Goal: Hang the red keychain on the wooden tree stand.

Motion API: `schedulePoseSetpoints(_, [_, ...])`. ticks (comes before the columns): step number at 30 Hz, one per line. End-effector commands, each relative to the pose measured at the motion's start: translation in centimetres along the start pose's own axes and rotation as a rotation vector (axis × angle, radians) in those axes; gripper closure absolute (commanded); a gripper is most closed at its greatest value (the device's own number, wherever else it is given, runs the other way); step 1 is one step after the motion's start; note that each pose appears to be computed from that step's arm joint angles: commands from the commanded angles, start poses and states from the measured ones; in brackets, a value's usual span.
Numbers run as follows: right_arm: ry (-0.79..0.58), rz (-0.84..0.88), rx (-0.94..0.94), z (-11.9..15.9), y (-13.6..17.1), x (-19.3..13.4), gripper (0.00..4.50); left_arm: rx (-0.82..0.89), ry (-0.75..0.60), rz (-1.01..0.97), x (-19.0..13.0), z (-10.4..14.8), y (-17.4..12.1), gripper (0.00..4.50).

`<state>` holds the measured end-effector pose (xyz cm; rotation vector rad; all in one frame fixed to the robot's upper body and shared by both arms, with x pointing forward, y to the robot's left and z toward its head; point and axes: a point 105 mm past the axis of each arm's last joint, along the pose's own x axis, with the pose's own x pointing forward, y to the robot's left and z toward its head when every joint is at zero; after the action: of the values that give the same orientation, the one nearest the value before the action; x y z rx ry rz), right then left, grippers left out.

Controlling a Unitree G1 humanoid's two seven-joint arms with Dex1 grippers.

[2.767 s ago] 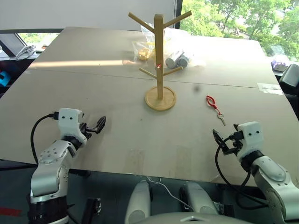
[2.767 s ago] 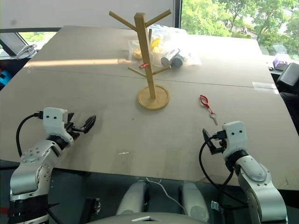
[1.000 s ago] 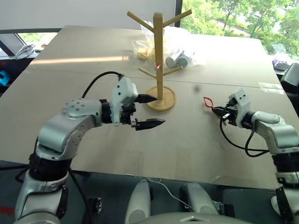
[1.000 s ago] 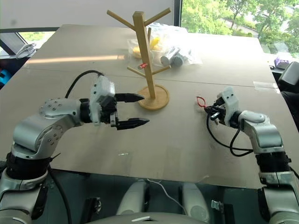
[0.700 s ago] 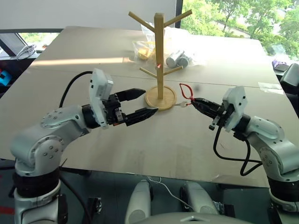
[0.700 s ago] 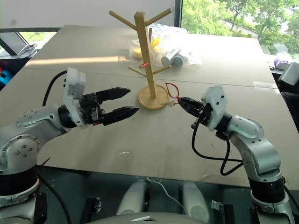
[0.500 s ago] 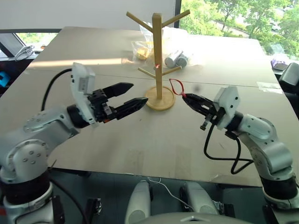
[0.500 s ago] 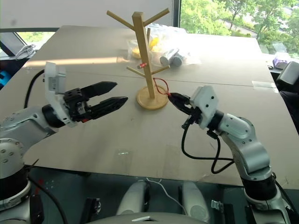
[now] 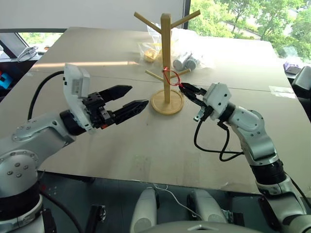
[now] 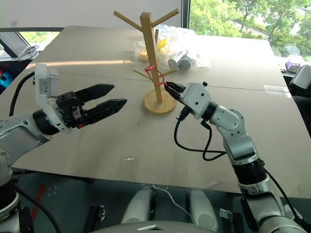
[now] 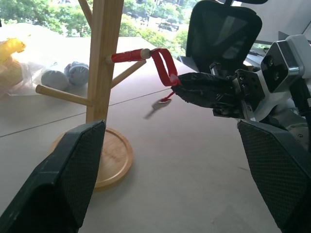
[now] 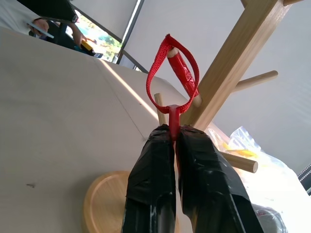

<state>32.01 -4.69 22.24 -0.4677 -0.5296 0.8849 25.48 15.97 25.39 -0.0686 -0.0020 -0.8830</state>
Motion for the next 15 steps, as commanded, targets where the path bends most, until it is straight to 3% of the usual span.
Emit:
schedulePoseSetpoints(1, [-0.063,-0.018,-0.053,1.43,-0.69,0.31,4.43,0.054,-0.033,-0.012,-0.08,1.10,-0.62,0.00])
schedulePoseSetpoints(15, [-0.088,0.005,-0.059,1.80,-0.10,0.75,4.43,0.067,-0.039,-0.022,0.00,1.16,-0.60,0.00])
